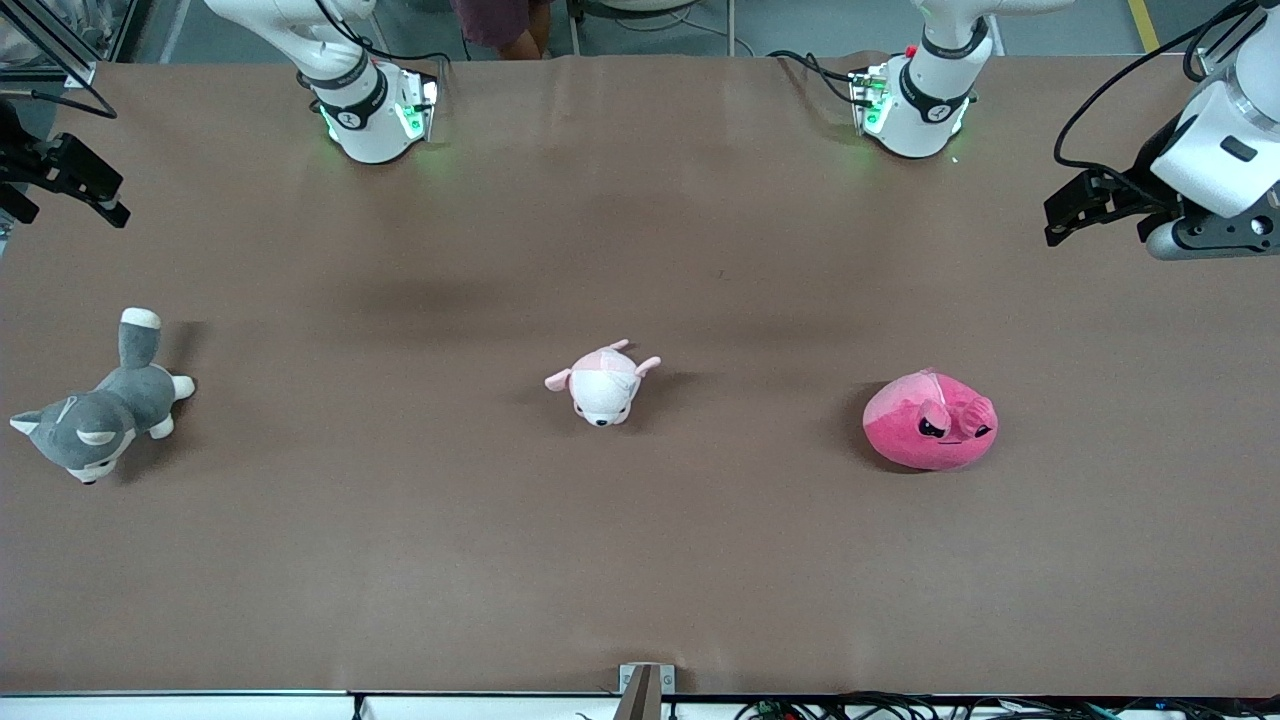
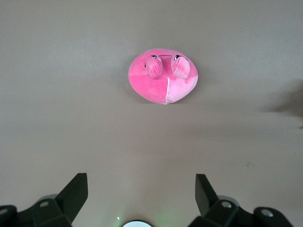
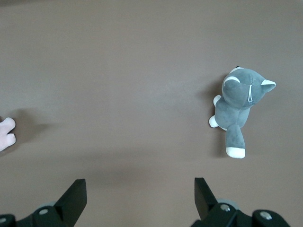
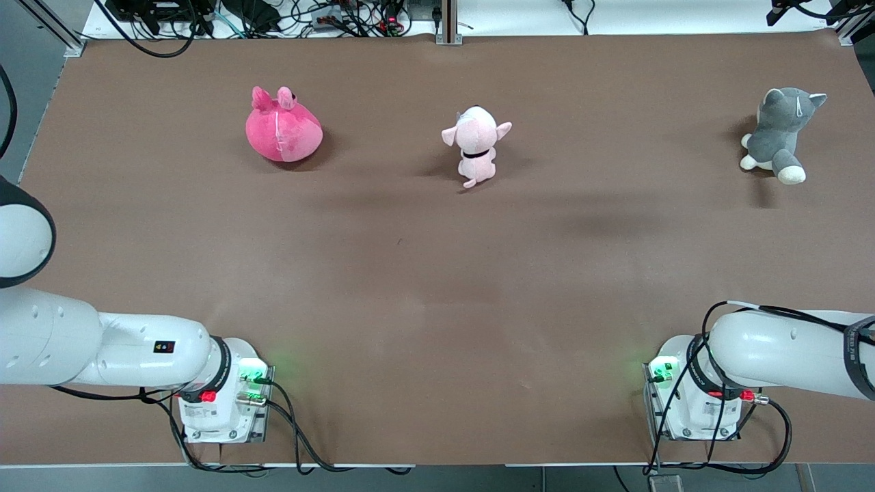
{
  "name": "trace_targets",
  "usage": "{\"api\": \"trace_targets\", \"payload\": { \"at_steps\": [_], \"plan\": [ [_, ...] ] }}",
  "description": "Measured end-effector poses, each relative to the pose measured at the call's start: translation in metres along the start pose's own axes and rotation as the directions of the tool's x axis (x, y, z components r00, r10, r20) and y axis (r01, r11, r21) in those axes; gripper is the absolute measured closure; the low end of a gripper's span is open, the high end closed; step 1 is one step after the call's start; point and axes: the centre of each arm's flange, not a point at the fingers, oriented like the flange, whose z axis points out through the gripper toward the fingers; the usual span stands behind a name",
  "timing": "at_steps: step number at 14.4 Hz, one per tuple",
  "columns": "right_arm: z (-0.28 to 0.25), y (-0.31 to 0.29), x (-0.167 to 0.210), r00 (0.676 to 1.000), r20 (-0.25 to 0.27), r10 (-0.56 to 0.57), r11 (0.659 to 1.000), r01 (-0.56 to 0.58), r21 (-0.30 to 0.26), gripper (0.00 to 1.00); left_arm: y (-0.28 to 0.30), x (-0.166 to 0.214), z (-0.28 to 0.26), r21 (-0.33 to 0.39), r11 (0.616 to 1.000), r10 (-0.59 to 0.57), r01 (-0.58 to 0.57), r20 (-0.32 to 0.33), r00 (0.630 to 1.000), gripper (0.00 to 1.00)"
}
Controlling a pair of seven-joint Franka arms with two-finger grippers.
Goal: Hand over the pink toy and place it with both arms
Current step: 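Reach the left gripper down to the round pink plush toy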
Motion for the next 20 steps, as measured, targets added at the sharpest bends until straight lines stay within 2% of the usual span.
{"api": "trace_targets", "payload": {
  "at_steps": [5, 8, 14, 20],
  "plan": [
    [0.0, 0.003, 0.0, 1.0, 0.0, 0.005, 1.0, -0.005, 0.001, 0.0, -0.002, 0.005, -0.001, -0.001, 1.0, -0.004, 0.004, -0.009, 1.0, 0.0],
    [0.0, 0.004, 0.0, 1.0, -0.001, 0.007, 1.0, -0.007, 0.001, 0.0, -0.006, 0.029, 0.021, -0.003, 1.0, -0.01, 0.01, -0.003, 1.0, 0.0],
    [0.003, 0.003, 0.001, 1.0, 0.004, 0.004, 1.0, -0.004, 0.001, 0.0, -0.018, 0.111, 0.141, -0.029, 0.999, -0.048, 0.046, -0.043, 0.998, 0.0],
    [0.004, 0.0, 0.002, 1.0, 0.006, 0.0, 1.0, 0.0, 0.002, 0.0, -0.017, 0.143, 0.228, -0.048, 0.993, -0.106, 0.104, -0.033, 0.994, 0.01]
  ]
}}
